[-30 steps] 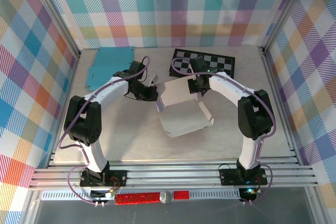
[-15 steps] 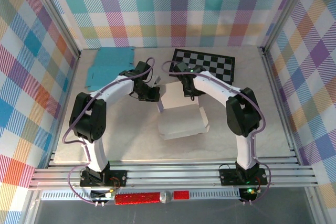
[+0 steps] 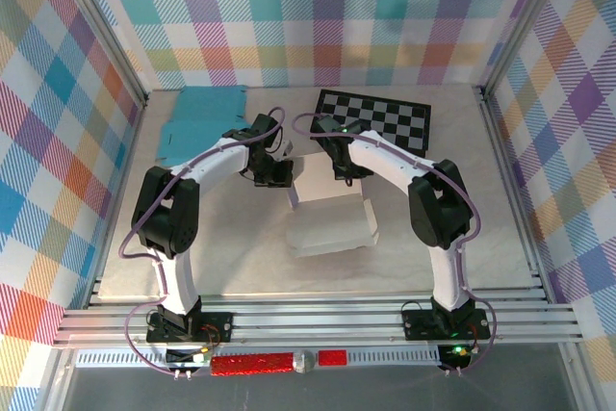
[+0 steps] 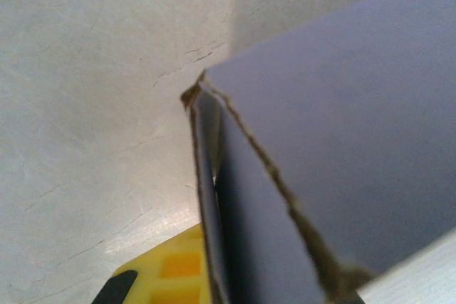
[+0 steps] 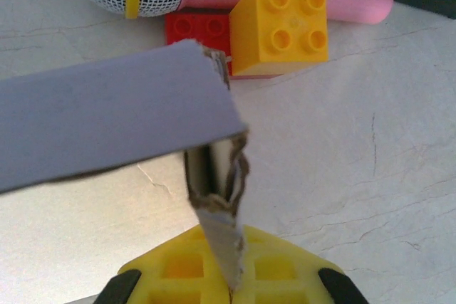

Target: Fold the paper box

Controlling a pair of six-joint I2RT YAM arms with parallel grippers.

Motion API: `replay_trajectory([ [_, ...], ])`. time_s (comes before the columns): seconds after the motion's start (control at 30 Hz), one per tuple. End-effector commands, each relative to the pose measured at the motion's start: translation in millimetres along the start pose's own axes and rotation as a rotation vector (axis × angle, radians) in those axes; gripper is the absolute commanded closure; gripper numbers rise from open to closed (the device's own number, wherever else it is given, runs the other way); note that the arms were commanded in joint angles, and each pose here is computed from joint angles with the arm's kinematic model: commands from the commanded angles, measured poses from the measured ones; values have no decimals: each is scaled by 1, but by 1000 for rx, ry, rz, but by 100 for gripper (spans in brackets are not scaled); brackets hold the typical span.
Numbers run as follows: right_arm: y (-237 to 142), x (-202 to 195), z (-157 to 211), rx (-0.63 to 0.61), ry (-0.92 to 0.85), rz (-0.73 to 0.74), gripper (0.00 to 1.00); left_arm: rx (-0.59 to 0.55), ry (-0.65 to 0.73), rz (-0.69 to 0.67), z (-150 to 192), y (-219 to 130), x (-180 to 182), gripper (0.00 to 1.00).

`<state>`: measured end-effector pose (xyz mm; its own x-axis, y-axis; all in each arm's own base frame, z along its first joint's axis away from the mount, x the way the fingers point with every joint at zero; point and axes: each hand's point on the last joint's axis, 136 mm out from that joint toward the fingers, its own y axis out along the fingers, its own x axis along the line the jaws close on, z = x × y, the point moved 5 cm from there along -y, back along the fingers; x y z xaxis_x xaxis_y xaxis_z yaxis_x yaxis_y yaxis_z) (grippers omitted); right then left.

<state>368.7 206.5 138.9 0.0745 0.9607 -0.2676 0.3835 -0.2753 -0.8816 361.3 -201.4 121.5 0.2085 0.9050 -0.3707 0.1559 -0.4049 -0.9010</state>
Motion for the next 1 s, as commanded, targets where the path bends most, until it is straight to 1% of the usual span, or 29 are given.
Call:
replay_trajectory([
  [0.0, 4, -8, 8, 39, -11, 14, 100, 2, -58, -43, 4, 10, 8, 88],
  [0.03, 4, -8, 9, 41, -11, 11, 100, -6, -65, -46, 4, 12, 8, 85],
  [0.07, 5, -8, 11, 45, -15, 8, 100, -14, -71, -51, 4, 14, 8, 83],
  [0.23, 6, -7, 14, 48, -23, -8, 100, -69, -95, -76, 1, 18, 10, 81],
  [0.37, 7, -7, 14, 55, -28, -6, 100, -96, -100, -63, -1, 20, 7, 83],
  [0.5, 8, -7, 16, 70, -20, 2, 100, -104, -84, -86, 0, 23, 1, 83],
  [0.6, 9, -8, 17, 75, -12, 11, 100, -120, -81, -133, 1, 23, 2, 88],
  [0.67, 9, -9, 17, 81, -10, 24, 100, -135, -82, -190, 3, 20, 2, 94],
  [0.7, 10, -9, 18, 88, -8, 32, 100, -142, -83, -227, 4, 18, 3, 95],
  [0.83, 11, -9, 20, 114, 7, 40, 100, -178, -103, -376, 9, 12, 5, 97],
  [0.87, 12, -8, 21, 120, 10, 39, 100, -180, -111, -422, 12, 12, 6, 96],
  [0.97, 14, -7, 22, 136, 12, 37, 100, -179, -135, -545, 20, 12, 11, 86],
])
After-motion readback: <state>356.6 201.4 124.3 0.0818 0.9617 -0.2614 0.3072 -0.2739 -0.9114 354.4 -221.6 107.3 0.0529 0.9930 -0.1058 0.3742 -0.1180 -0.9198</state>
